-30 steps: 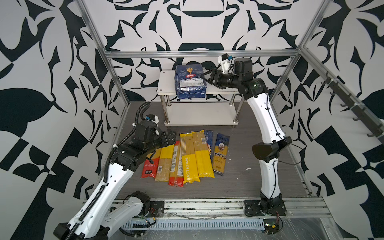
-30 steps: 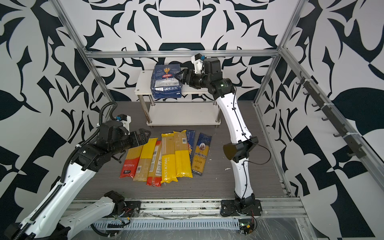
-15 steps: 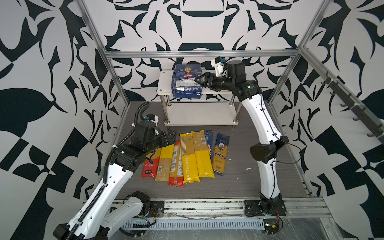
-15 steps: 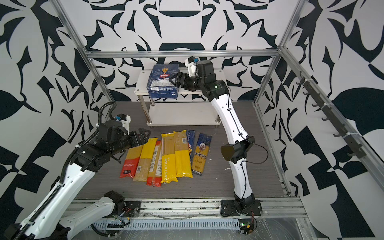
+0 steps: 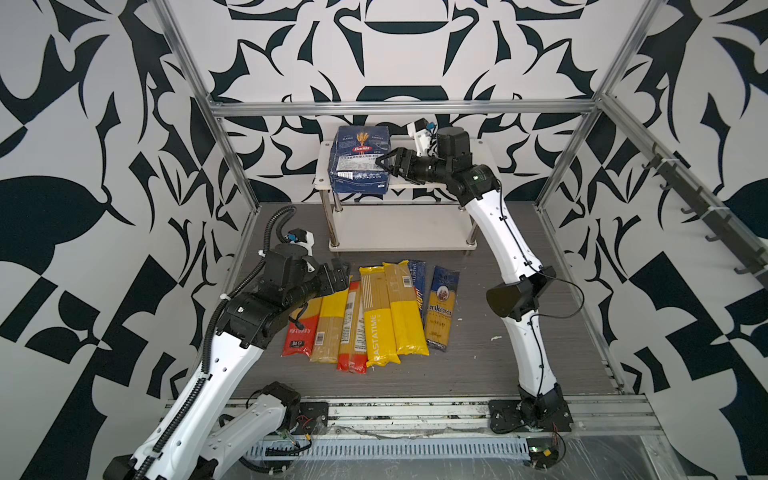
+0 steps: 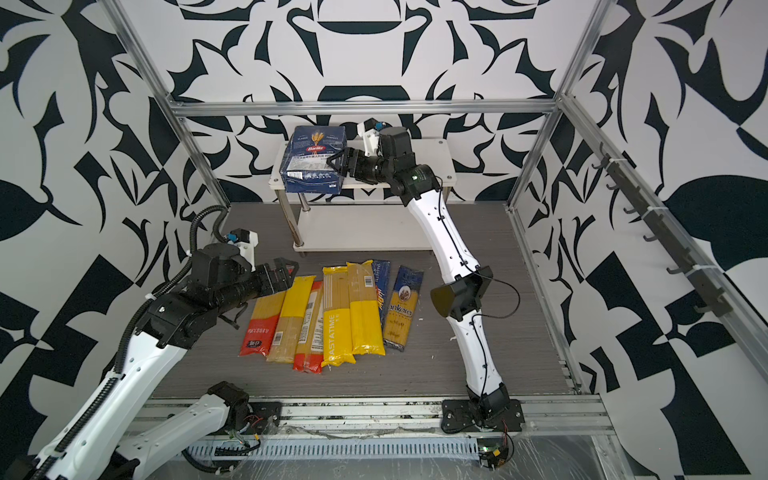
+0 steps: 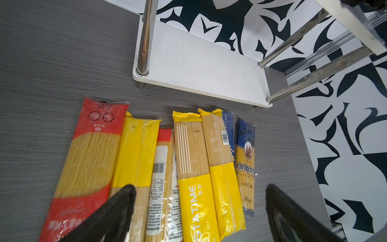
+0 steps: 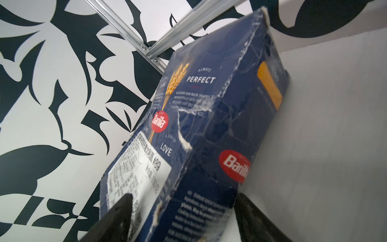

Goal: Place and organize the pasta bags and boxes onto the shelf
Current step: 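Lower the box onto the upper shelf and open the right gripper, then withdraw the right gripper from the shelf down to the pasta packs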

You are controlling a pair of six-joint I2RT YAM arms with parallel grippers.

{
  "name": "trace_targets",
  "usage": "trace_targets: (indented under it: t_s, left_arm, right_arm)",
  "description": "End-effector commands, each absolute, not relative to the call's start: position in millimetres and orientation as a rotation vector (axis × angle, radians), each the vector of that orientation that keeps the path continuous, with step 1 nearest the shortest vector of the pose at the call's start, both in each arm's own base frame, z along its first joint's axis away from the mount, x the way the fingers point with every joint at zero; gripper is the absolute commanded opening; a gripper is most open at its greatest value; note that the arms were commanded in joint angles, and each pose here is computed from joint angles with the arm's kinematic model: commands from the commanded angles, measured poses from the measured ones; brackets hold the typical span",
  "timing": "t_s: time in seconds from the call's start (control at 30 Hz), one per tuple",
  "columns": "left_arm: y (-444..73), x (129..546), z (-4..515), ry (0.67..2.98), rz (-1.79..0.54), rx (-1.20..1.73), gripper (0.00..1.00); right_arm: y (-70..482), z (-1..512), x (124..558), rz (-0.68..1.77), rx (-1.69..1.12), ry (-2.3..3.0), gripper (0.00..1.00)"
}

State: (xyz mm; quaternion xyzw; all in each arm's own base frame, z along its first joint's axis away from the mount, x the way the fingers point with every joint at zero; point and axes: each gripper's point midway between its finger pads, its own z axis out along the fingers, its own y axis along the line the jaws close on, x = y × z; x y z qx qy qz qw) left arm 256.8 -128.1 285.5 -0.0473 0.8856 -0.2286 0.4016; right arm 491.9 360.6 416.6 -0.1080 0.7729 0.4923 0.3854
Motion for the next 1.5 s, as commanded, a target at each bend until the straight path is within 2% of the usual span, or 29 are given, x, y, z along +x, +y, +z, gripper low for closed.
trace_targets:
  t_s: [0.0,0.17,0.23,0.33,0.53,0.6,0.77,1.03,1.13,1.47]
  left_arm:
    - [-124,254,276,2.265,-0.553,-0.112,1.0]
    - [-123,254,273,2.269,-0.554,-0.116,1.0]
    - [-123,254,273,2.269,-0.556,-0.119,1.0]
    - [-121,253,273,2.267,-0.556,-0.129,1.0]
    - [-109,243,283,2.23,-0.532,-0.164,1.0]
    - [-106,239,284,2.225,-0.532,-0.179,1.0]
    - [-103,228,277,2.243,-0.562,-0.218,1.0]
    - [-98,212,249,2.304,-0.561,-0.246,1.0]
    - [-98,208,233,2.351,-0.552,-0.256,1.0]
    - [-112,189,171,2.409,-0.745,-0.407,1.0]
  right_arm:
    - [371,422,495,1.308,-0.279,1.925,0.79]
    - [377,426,490,1.317,-0.305,1.908,0.79]
    - [373,432,487,1.298,-0.313,1.897,0.85]
    - [357,447,480,1.271,-0.317,1.884,0.87]
    - [317,499,433,1.155,-0.359,1.843,0.9]
    - [306,501,416,1.118,-0.366,1.872,0.9]
    - [289,453,370,0.995,-0.355,2.021,0.9]
    - [266,288,277,0.928,-0.243,2.314,0.89]
    - [260,242,249,0.901,-0.226,2.375,0.89]
    - [236,157,212,0.797,-0.195,2.493,0.89]
